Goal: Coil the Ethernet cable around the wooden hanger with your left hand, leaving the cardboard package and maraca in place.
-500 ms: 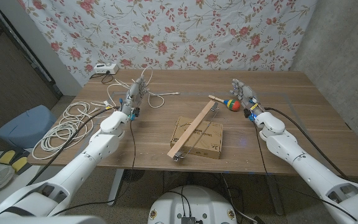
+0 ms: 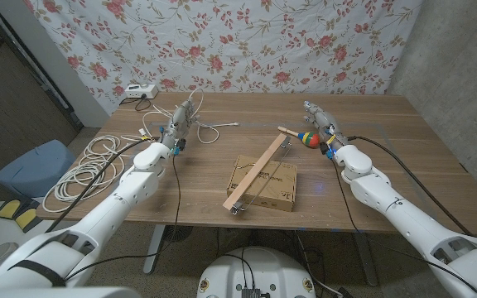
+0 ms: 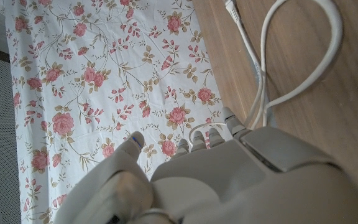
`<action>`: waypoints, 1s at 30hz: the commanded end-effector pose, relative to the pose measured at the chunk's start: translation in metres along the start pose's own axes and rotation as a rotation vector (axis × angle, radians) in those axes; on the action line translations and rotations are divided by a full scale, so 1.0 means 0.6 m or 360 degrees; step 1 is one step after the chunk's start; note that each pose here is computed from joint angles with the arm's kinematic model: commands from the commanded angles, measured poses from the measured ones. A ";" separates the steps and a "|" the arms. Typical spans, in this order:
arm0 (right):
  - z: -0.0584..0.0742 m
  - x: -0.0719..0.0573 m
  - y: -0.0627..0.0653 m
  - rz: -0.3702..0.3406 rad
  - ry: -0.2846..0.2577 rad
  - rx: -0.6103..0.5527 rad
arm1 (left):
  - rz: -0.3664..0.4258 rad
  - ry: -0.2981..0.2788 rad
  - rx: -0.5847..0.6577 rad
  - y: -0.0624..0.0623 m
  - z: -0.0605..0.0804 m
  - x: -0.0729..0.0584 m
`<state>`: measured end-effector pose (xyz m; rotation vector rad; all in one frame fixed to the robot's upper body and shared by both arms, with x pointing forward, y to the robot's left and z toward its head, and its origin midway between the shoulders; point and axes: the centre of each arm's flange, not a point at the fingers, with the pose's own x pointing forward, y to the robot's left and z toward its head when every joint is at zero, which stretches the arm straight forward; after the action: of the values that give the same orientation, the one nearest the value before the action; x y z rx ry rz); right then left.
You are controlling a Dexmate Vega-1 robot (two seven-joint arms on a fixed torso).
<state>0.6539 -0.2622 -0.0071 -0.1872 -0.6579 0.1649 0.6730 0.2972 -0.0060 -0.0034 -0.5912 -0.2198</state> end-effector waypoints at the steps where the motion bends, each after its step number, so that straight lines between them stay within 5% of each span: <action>1: 0.062 0.000 0.010 0.0090 -0.0100 -0.0527 | 0.0020 -0.0021 0.0023 -0.006 0.010 0.001; 14: 0.115 -0.029 0.031 0.0228 -0.0136 -0.0973 | 0.0025 -0.0023 0.0053 -0.029 0.024 -0.020; 30: 0.138 -0.048 0.044 0.0454 -0.0122 -0.1404 | 0.0025 0.0007 0.0061 -0.052 0.031 -0.043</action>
<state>0.5908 -0.2371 0.0319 -0.9226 -0.7600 0.1301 0.6451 0.2799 -0.0047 0.0246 -0.6002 -0.1948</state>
